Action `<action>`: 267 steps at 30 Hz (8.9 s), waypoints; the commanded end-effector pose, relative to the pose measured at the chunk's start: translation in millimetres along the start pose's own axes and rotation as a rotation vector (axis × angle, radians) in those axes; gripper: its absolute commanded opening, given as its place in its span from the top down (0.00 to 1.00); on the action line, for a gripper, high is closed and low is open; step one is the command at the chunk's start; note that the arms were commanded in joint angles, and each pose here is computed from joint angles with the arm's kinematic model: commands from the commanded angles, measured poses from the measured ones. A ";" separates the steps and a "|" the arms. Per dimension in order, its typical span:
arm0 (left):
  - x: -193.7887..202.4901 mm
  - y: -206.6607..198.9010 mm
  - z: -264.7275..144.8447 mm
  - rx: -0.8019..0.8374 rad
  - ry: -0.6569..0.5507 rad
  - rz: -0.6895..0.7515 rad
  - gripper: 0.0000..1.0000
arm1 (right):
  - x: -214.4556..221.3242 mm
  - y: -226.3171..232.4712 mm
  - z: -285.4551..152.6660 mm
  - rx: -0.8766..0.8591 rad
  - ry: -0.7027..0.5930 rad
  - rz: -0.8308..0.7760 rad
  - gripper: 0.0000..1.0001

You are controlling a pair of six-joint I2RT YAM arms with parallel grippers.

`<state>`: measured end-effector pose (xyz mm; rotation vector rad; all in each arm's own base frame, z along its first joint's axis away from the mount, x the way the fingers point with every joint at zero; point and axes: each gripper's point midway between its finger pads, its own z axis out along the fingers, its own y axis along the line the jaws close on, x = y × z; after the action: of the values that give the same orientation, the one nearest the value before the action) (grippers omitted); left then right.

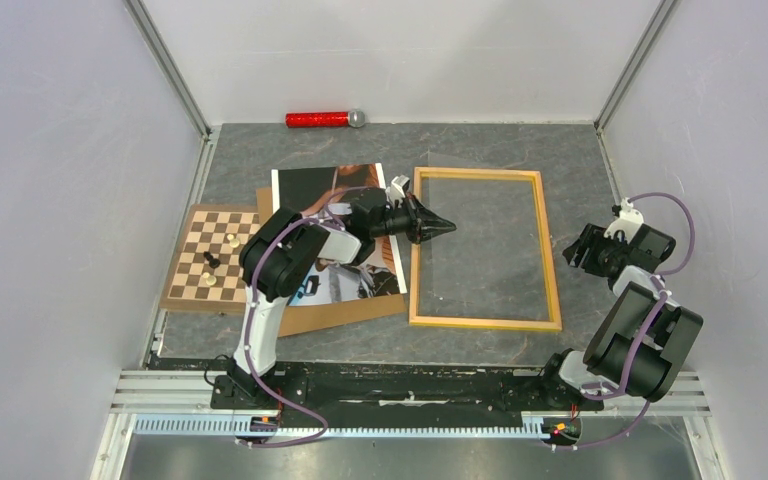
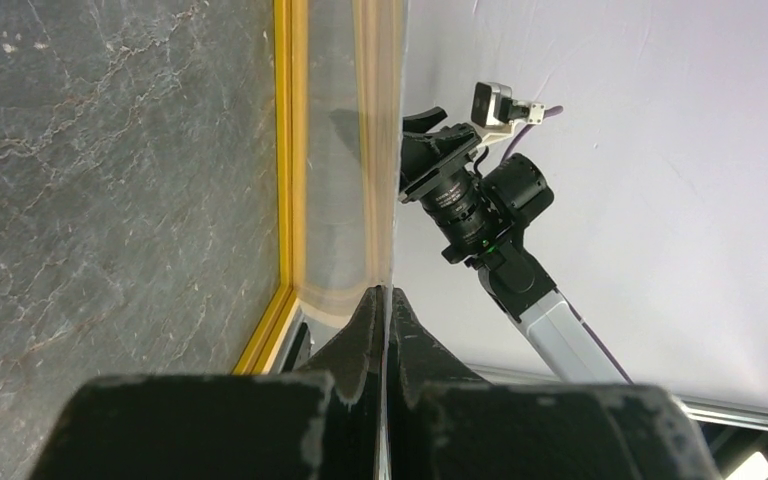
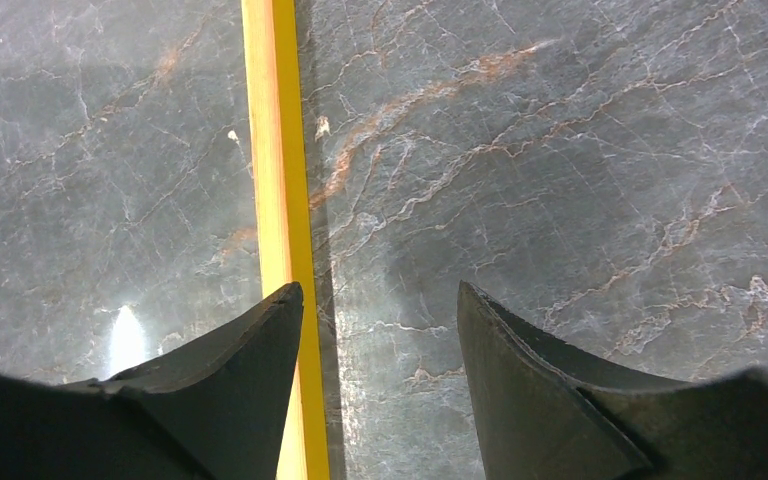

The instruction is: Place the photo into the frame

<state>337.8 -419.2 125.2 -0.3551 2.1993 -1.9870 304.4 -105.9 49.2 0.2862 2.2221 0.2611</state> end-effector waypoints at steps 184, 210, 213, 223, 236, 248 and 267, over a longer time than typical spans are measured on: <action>18.3 26.9 -27.9 -0.516 0.104 0.350 0.48 | 35.0 197.2 88.5 -0.309 0.190 -0.701 0.32; -24.8 -9.7 -88.4 -0.591 0.021 0.512 0.47 | 9.5 212.8 76.4 -0.335 0.133 -0.682 0.28; -36.5 -20.2 -98.7 -0.572 0.001 0.558 0.46 | -8.6 219.8 68.7 -0.333 0.088 -0.683 0.26; -80.2 -68.9 -144.3 -0.488 -0.091 0.695 0.43 | -66.2 197.3 51.1 -0.156 -0.043 -0.632 0.18; -119.3 -88.9 -218.1 -0.538 -0.222 0.842 0.20 | -75.1 184.0 42.5 -0.112 -0.090 -0.605 0.02; -152.1 -84.3 -287.6 -0.950 -0.371 1.063 0.22 | -78.4 201.3 30.6 -0.203 -0.159 -0.661 0.02; -41.9 -6.4 -348.8 -1.075 -0.043 0.829 0.09 | -13.3 383.2 -8.2 -0.672 -0.201 -1.001 0.02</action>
<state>317.3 -78.0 186.8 0.3271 2.4331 -0.2463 346.0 210.6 151.2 -0.9974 1.8171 0.3444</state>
